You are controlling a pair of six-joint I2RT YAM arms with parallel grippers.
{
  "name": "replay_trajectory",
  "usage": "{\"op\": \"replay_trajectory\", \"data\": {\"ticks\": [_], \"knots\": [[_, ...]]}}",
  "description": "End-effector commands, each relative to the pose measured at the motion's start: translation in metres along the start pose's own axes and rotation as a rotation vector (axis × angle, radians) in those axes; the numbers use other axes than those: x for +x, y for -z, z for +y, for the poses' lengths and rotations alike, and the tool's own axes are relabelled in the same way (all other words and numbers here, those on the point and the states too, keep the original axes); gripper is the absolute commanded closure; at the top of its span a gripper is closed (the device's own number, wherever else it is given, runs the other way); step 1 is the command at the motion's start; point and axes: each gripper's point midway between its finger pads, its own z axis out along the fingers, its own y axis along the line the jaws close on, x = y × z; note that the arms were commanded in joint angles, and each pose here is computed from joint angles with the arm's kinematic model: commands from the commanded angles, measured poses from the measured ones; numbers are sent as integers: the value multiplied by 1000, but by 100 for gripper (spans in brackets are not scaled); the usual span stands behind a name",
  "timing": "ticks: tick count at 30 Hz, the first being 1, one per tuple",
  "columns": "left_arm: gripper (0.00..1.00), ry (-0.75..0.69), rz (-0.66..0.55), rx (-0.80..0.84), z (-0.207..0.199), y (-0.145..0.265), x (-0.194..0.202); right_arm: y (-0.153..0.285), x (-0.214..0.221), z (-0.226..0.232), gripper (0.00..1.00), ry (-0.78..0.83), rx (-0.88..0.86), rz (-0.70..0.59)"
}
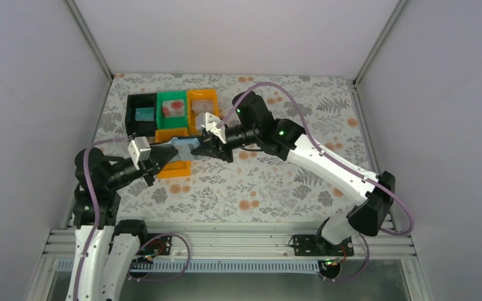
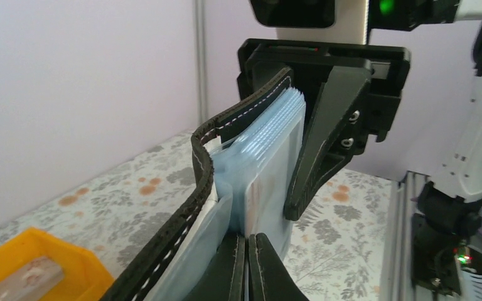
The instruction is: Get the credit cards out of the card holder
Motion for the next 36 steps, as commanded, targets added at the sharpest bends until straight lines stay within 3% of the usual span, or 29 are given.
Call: {"op": "replay_trajectory", "data": {"ticks": [1, 4, 9, 19, 20, 22, 24, 29, 31, 36], "knots": [[98, -1, -19, 146, -29, 2, -10, 6, -15, 35, 84, 91, -143, -80], [98, 21, -15, 124, -25, 1, -7, 12, -14, 31, 96, 76, -130, -87], [98, 1, -9, 6, -8, 3, -8, 24, -6, 12, 96, 35, -54, -77], [97, -32, -10, -22, -3, 4, -10, 47, 0, -3, 96, -8, 33, -83], [95, -36, -8, -37, -1, 5, -9, 49, -2, -3, 96, -6, 34, -86], [66, -35, 5, -134, 15, 6, -7, 52, -5, 0, 96, 4, 31, -91], [43, -49, 26, -244, 34, 10, -3, 57, -9, 4, 96, 21, 23, -98], [12, -137, 35, -156, 18, 8, 0, 65, -18, 19, 96, 60, -24, -130], [3, -145, 26, -110, 10, 7, 0, 65, -19, 20, 96, 63, -29, -132], [4, -168, 5, 23, -13, 6, -4, 64, -19, 21, 96, 67, -40, -129]]}}
